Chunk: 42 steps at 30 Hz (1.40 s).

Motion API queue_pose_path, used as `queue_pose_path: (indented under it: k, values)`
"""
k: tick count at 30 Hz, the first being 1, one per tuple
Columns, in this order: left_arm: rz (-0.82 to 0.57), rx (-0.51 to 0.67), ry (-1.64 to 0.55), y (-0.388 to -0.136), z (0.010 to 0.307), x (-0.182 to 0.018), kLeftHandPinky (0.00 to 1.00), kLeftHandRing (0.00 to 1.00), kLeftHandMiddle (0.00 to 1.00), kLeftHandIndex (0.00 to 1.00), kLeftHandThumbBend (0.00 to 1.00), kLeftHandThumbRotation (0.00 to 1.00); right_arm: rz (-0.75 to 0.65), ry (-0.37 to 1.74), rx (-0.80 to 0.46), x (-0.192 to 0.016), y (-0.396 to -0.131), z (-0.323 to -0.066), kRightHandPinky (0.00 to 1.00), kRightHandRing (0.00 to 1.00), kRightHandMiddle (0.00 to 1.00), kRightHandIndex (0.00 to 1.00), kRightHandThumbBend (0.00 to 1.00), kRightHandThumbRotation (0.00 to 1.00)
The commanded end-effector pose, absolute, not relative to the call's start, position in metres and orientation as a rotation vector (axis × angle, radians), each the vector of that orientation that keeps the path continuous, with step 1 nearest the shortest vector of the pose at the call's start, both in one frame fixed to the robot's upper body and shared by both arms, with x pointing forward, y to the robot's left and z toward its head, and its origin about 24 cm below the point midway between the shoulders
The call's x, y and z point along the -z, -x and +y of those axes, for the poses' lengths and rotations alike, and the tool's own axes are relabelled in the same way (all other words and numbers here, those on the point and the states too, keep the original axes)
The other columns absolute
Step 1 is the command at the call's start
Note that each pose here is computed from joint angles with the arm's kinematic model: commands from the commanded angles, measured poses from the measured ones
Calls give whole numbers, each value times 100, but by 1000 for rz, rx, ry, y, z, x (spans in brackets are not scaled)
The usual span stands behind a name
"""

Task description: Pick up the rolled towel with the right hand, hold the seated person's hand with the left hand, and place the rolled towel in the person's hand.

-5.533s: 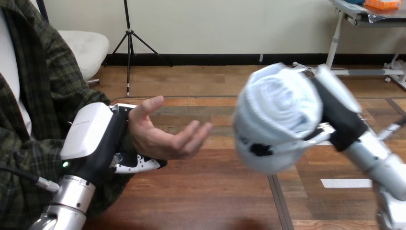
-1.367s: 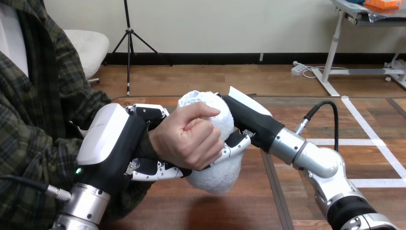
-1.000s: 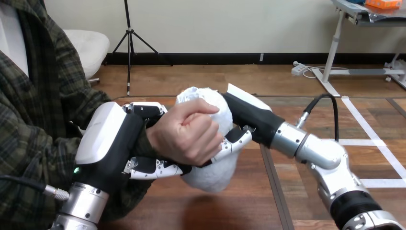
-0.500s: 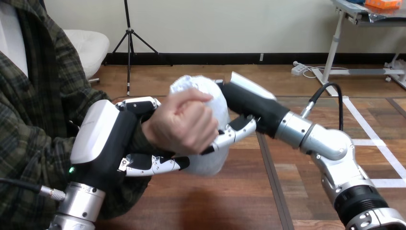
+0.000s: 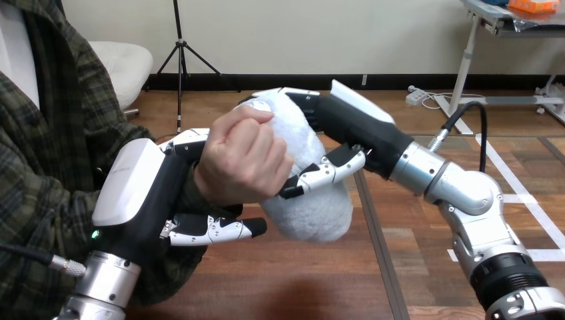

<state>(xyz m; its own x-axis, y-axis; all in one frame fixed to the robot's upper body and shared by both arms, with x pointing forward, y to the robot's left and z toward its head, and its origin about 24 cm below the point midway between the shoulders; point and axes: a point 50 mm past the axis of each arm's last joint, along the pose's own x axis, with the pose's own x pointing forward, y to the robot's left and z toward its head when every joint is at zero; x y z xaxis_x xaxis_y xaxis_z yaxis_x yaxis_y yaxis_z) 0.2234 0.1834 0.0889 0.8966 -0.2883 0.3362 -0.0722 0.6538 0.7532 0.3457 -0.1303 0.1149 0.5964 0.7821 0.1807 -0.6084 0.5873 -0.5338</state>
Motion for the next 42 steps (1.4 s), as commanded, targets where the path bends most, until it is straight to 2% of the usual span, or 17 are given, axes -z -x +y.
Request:
queue_pose_path:
  k: [1, 8, 11, 20, 28, 42]
  values:
    - [-495, 153, -903, -227, 183, -98, 65, 77, 85, 88, 100, 36, -561, 426, -755, -149, -351, -143, 66, 74, 77, 82, 94, 31]
    - [-488, 158, -951, -225, 188, -102, 69, 84, 91, 93, 100, 40, -558, 423, -741, -146, -348, -150, 66, 73, 77, 83, 91, 29]
    - [-481, 157, -969, -224, 189, -104, 73, 88, 94, 96, 100, 43, -556, 418, -737, -145, -347, -153, 66, 74, 77, 83, 89, 28]
    - [-477, 157, -981, -219, 194, -107, 89, 98, 99, 100, 100, 45, -541, 411, -726, -139, -343, -162, 67, 74, 78, 84, 84, 25]
    - [-482, 147, -990, -212, 198, -109, 98, 100, 100, 100, 100, 53, -522, 406, -714, -132, -340, -170, 68, 74, 77, 84, 83, 25]
    - [-550, 91, -904, -200, 201, -110, 100, 100, 100, 100, 100, 56, -490, 399, -675, -115, -331, -185, 67, 73, 76, 83, 86, 32]
